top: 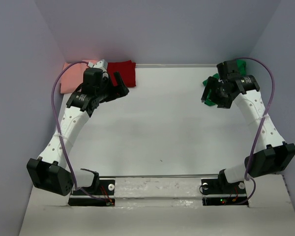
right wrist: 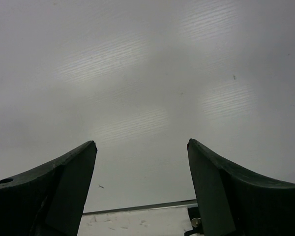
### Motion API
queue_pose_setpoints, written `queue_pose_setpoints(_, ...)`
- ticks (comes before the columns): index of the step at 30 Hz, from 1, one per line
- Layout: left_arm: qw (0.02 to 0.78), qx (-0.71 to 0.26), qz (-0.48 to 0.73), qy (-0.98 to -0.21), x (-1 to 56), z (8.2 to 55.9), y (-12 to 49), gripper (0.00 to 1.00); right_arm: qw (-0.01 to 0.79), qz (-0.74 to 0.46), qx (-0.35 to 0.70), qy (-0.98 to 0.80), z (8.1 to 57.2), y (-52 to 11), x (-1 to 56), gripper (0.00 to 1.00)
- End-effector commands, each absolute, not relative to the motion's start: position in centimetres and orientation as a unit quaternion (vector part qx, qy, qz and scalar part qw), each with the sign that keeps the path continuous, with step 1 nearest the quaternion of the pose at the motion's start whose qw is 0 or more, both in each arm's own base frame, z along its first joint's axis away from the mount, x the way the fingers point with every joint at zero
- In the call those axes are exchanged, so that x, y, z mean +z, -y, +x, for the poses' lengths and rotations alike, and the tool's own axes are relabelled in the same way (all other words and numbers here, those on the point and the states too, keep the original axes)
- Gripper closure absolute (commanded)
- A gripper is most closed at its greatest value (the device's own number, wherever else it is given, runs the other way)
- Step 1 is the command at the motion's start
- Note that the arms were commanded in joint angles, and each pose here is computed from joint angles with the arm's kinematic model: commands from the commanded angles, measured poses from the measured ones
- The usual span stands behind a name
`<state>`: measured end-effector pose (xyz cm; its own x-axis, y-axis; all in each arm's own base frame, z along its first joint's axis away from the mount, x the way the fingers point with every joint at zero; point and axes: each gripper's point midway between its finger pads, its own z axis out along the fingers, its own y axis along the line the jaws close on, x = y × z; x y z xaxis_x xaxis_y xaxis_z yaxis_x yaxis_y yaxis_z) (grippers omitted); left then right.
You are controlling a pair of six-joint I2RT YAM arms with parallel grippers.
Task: Fold and stack the t-shirts
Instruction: Grab the tshirt from the pile
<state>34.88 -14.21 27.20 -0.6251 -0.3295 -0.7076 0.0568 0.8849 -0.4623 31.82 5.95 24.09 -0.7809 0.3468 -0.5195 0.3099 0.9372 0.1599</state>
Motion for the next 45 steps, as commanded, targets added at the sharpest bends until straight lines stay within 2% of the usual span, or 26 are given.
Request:
queue_pose_setpoints(1, 0.452, -0.223, -0.062, -0.862, 29.2, 35.5, 13.9, 0.01, 0.327, 0.176, 0.053, -0.927, 32.7, -6.3, 26.6, 0.20)
queue_pose_setpoints(8, 0.463, -0.220, -0.059, -0.857, 30.0, 35.7, 13.8, 0.01, 0.337, 0.175, 0.014, -0.925, 33.6, -5.0, 25.6, 0.18)
queue_pose_setpoints(11, 0.464, -0.221, -0.060, -0.856, 29.9, 35.6, 13.8, 0.01, 0.305, 0.212, 0.018, -0.928, 34.4, -4.3, 23.4, 0.20)
queue_pose_setpoints(12, 0.462, -0.221, -0.060, -0.857, 29.8, 35.4, 13.8, 0.01, 0.280, 0.212, 0.035, -0.936, 35.1, -4.8, 21.9, 0.21)
queue_pose_setpoints(18, 0.459, -0.238, -0.059, -0.854, 29.2, 34.3, 14.0, 0.01, 0.271, 0.257, 0.043, -0.927, 39.7, -2.1, 18.3, 0.20)
queue_pose_setpoints(25, 0.461, -0.246, -0.052, -0.851, 29.0, 33.7, 14.2, 0.01, 0.305, 0.244, 0.002, -0.920, 47.0, 1.1, 17.2, 0.21)
queue_pose_setpoints(32, 0.457, -0.253, -0.050, -0.851, 28.3, 32.9, 14.2, 0.01, 0.302, 0.232, 0.001, -0.924, 52.9, 1.6, 13.8, 0.46)
queue_pose_setpoints(35, 0.456, -0.253, -0.048, -0.852, 28.1, 32.5, 14.2, 0.01, 0.305, 0.232, -0.004, -0.924, 54.1, 1.9, 13.2, 0.46)
queue_pose_setpoints(38, 0.457, -0.245, -0.048, -0.854, 28.1, 32.4, 13.9, 0.01, 0.299, 0.235, -0.017, -0.925, 54.6, 2.7, 11.9, 0.51)
queue_pose_setpoints(45, 0.454, -0.235, -0.049, -0.858, 27.7, 32.7, 13.6, 0.01, 0.293, 0.243, -0.051, -0.923, 54.4, 5.3, 11.1, 0.52)
